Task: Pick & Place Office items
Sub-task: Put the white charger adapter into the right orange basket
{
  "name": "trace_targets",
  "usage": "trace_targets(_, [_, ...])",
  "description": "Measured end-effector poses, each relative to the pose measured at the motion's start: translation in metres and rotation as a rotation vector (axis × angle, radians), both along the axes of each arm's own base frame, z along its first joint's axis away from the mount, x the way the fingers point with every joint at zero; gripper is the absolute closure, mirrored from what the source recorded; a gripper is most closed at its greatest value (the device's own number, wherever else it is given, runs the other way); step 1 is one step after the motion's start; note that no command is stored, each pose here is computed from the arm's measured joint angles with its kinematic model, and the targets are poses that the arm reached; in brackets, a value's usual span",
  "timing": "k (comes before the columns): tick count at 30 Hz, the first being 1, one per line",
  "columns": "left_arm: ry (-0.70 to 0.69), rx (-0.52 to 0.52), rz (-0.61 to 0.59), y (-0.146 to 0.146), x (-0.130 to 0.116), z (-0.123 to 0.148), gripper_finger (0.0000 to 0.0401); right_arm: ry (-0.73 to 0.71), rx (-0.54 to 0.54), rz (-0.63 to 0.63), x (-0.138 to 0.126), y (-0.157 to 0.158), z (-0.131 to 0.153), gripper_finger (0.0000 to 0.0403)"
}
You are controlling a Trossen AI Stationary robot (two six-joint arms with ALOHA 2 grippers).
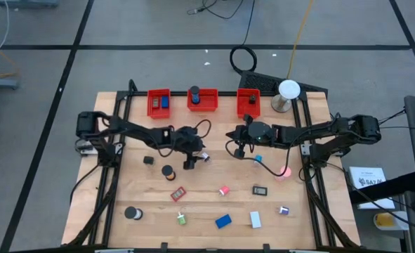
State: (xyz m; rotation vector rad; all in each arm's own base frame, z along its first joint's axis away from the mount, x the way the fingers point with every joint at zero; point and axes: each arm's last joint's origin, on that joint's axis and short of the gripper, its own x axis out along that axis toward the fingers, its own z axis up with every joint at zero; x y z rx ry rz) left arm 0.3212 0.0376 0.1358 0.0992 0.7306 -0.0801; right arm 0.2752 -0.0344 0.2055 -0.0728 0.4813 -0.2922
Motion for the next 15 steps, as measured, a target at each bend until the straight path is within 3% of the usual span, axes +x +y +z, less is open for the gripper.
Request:
trace_targets(8, [0.039,0.009,-0.087,-0.002,0.003,-0.019,0.0156,0.001,0.000,0.000,0.000,0.000,0.000,0.0402])
trace_targets(15, [0.034,0.012,-0.111,-0.010,0.006,-0.026,0.0210,0.002,-0.006,0.003,0.000,0.000,0.000,0.0402])
